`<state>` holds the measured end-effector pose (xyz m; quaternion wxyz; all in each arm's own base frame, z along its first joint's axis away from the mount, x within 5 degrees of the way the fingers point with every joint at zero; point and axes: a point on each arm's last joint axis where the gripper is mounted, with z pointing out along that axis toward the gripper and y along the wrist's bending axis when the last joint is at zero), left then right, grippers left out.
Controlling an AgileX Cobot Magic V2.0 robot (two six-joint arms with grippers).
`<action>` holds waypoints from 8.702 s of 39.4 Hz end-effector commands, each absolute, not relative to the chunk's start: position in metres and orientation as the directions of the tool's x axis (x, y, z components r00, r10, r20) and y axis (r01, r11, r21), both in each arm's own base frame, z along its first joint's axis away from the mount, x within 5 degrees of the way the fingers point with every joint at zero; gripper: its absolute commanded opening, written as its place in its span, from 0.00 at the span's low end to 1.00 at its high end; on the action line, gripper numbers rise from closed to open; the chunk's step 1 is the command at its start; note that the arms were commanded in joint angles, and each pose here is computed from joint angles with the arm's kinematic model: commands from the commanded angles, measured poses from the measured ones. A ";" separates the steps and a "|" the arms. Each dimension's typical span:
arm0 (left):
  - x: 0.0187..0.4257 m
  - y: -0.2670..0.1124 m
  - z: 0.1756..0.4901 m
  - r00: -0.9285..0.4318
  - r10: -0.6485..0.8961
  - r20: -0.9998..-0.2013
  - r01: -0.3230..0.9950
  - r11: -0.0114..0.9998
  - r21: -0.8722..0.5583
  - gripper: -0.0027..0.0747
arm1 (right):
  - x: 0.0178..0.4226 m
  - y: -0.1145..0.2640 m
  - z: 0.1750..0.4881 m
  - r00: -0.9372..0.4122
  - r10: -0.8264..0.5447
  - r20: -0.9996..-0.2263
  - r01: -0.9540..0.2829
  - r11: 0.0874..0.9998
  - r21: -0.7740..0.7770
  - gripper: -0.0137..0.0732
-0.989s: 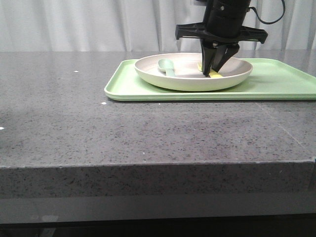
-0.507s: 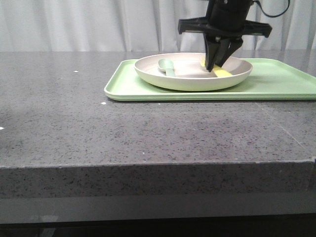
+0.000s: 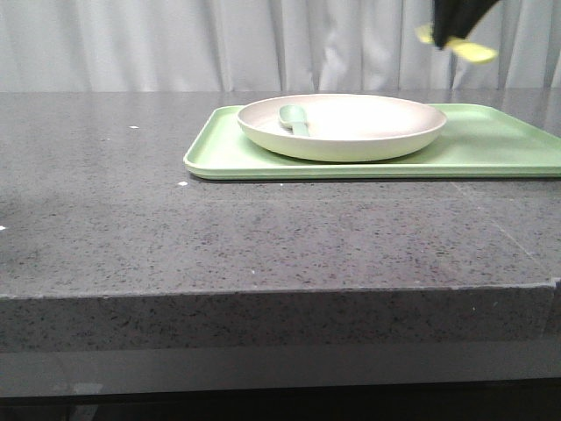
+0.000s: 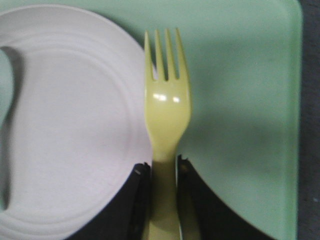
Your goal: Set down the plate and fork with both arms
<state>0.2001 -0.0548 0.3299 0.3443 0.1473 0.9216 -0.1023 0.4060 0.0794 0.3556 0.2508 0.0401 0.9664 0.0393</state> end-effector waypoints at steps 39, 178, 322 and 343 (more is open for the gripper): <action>0.201 -0.054 0.345 -0.659 0.166 -0.734 0.334 0.939 -0.087 0.57 | 0.446 0.036 0.306 -0.894 0.118 -0.433 0.097 0.993 0.070 0.35; 0.166 -0.038 0.391 -0.420 0.027 -0.907 0.256 0.963 -0.090 0.01 | 0.080 0.021 0.383 -0.388 -0.057 -0.920 -0.232 0.972 0.037 0.08; 0.054 -0.001 0.214 0.129 -0.046 -0.991 0.027 0.999 -0.043 0.01 | 0.056 0.005 0.328 -0.042 0.008 -0.999 -0.092 0.996 0.011 0.08; 0.054 -0.001 0.214 0.129 -0.046 -0.991 0.027 0.999 -0.043 0.01 | 0.053 -0.001 0.217 0.202 0.011 -0.979 0.010 1.000 0.013 0.08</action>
